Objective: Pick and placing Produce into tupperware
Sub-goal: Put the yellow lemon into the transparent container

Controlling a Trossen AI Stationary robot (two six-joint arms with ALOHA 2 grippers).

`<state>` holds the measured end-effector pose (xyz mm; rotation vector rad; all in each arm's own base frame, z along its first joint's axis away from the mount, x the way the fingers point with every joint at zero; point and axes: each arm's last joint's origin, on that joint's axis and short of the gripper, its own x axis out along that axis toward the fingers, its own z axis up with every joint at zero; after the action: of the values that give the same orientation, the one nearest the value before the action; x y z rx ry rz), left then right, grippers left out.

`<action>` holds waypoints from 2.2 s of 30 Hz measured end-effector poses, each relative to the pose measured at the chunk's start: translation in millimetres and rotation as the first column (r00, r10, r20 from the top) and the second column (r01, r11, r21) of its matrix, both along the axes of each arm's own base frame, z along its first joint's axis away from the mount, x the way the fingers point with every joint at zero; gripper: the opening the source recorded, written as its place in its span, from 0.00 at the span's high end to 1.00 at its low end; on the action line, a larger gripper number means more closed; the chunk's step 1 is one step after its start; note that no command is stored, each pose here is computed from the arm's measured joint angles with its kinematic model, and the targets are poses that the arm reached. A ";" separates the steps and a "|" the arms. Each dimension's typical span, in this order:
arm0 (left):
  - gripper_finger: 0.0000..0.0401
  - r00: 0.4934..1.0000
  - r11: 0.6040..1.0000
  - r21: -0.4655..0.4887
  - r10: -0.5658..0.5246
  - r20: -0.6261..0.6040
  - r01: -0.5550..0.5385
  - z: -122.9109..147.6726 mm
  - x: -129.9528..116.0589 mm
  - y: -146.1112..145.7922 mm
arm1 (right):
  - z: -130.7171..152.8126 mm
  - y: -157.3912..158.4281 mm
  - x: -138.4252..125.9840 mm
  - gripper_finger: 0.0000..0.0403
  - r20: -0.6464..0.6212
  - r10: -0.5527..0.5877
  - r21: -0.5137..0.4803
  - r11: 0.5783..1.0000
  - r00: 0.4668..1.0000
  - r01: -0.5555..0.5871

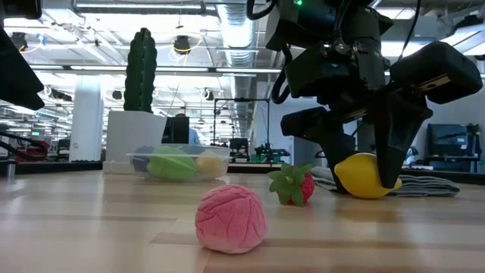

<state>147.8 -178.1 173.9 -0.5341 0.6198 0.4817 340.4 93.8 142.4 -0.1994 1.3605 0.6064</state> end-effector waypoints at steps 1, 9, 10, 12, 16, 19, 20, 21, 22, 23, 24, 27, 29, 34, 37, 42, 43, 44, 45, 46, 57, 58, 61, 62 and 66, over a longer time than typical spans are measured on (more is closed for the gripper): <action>0.61 1.000 1.000 0.000 0.000 0.000 0.000 0.0 0.0 0.0 | 0.0 0.0 0.0 0.40 0.000 0.000 0.000 1.000 1.000 0.000; 0.61 1.000 1.000 0.000 0.000 0.000 0.000 0.0 0.0 0.0 | 0.0 0.1 0.0 0.39 0.000 0.000 0.000 1.000 1.000 0.000; 0.61 1.000 1.000 0.000 0.000 0.000 0.000 0.0 0.0 0.0 | -0.1 0.1 0.0 0.38 0.000 0.000 0.000 1.000 1.000 0.000; 0.61 1.000 1.000 0.000 0.000 0.000 0.000 0.0 0.0 0.0 | -0.1 0.1 0.0 0.38 0.000 0.000 0.000 1.000 1.000 0.000; 0.61 1.000 1.000 0.001 0.000 0.000 0.000 0.0 0.0 0.0 | -0.1 0.1 0.0 0.38 0.000 0.000 0.000 1.000 1.000 0.000; 0.61 1.000 1.000 0.001 0.000 0.000 0.000 0.0 0.0 0.0 | -0.1 0.1 0.0 0.38 0.000 0.000 0.000 1.000 1.000 0.000; 0.61 1.000 1.000 0.001 0.000 0.000 0.000 0.0 0.0 0.0 | -0.1 0.1 0.0 0.39 0.000 0.000 0.000 1.000 1.000 0.000; 0.61 1.000 1.000 0.001 0.000 0.000 0.000 0.0 0.0 0.0 | -0.1 0.1 0.0 0.39 0.000 0.000 0.000 1.000 1.000 0.000; 0.61 1.000 1.000 0.001 0.000 0.000 0.000 0.0 0.0 0.0 | -0.1 0.1 0.0 0.39 0.000 0.000 0.000 1.000 1.000 0.000; 0.61 1.000 1.000 0.001 0.000 0.000 0.000 0.0 0.0 0.0 | -0.1 0.1 0.0 0.39 0.000 0.000 0.000 1.000 1.000 0.000; 0.61 1.000 1.000 0.001 0.000 0.000 0.000 0.0 0.0 0.0 | -0.1 0.1 0.0 0.39 0.000 0.000 0.000 1.000 1.000 0.000; 0.61 1.000 1.000 0.001 -0.001 0.000 0.001 0.0 0.0 0.0 | -0.1 0.1 0.0 0.39 0.000 0.000 0.000 1.000 1.000 0.000; 0.61 1.000 1.000 0.001 -0.001 0.000 0.001 0.0 0.0 0.0 | -0.1 0.1 0.0 0.39 0.000 0.000 0.000 1.000 1.000 0.000; 0.61 1.000 1.000 0.001 -0.001 0.000 0.001 0.0 0.0 0.0 | -0.1 0.1 0.0 0.39 0.000 0.000 0.000 1.000 1.000 0.000; 0.61 1.000 1.000 0.002 -0.001 0.000 0.001 0.0 0.0 0.0 | -0.1 0.1 0.0 0.39 0.000 0.000 0.000 1.000 1.000 0.000; 0.61 1.000 1.000 0.002 -0.001 0.000 0.001 0.0 0.0 0.0 | -0.1 0.1 0.0 0.39 0.000 0.000 0.000 1.000 1.000 0.000; 0.61 1.000 1.000 0.002 -0.001 0.000 0.001 0.0 0.0 0.0 | -0.1 0.1 0.0 0.39 0.000 0.000 0.000 1.000 1.000 0.000; 0.61 1.000 1.000 0.002 -0.001 0.000 0.001 0.0 0.0 0.0 | -0.1 0.1 0.0 0.39 -0.001 0.000 0.000 1.000 1.000 0.000; 0.61 1.000 1.000 0.002 -0.001 0.000 0.001 0.0 0.0 0.0 | -0.1 0.1 0.0 0.39 -0.001 0.000 0.000 1.000 1.000 0.000; 0.61 1.000 1.000 0.002 -0.001 0.000 0.001 0.0 0.0 0.0 | -0.1 0.1 0.0 0.39 -0.001 0.000 0.000 1.000 1.000 0.000; 0.61 1.000 1.000 0.007 -0.005 -0.002 0.005 0.0 0.1 0.1 | 6.1 -1.0 1.5 0.39 -0.022 -0.005 -0.005 1.000 1.000 0.005; 0.61 1.000 1.000 0.007 -0.005 -0.002 0.005 0.0 0.0 0.0 | 7.2 -1.6 2.4 0.39 -0.021 -0.007 -0.005 1.000 1.000 0.007; 0.61 1.000 1.000 0.007 -0.005 -0.001 0.005 0.0 0.1 0.1 | 13.9 -3.6 6.3 0.39 -0.019 -0.015 -0.004 1.000 1.000 0.014; 0.61 1.000 1.000 0.008 -0.005 0.000 0.005 0.1 0.1 0.1 | 16.8 -4.3 8.1 0.39 -0.015 -0.018 -0.003 1.000 1.000 0.018; 0.61 1.000 1.000 0.016 0.000 0.011 0.000 0.4 0.3 0.4 | 27.2 -10.0 14.7 0.39 -0.003 -0.035 0.000 0.999 0.999 0.035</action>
<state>148.1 -177.8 174.2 -0.5212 0.6047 0.4827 355.1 83.8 169.6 -0.1747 1.3644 0.5774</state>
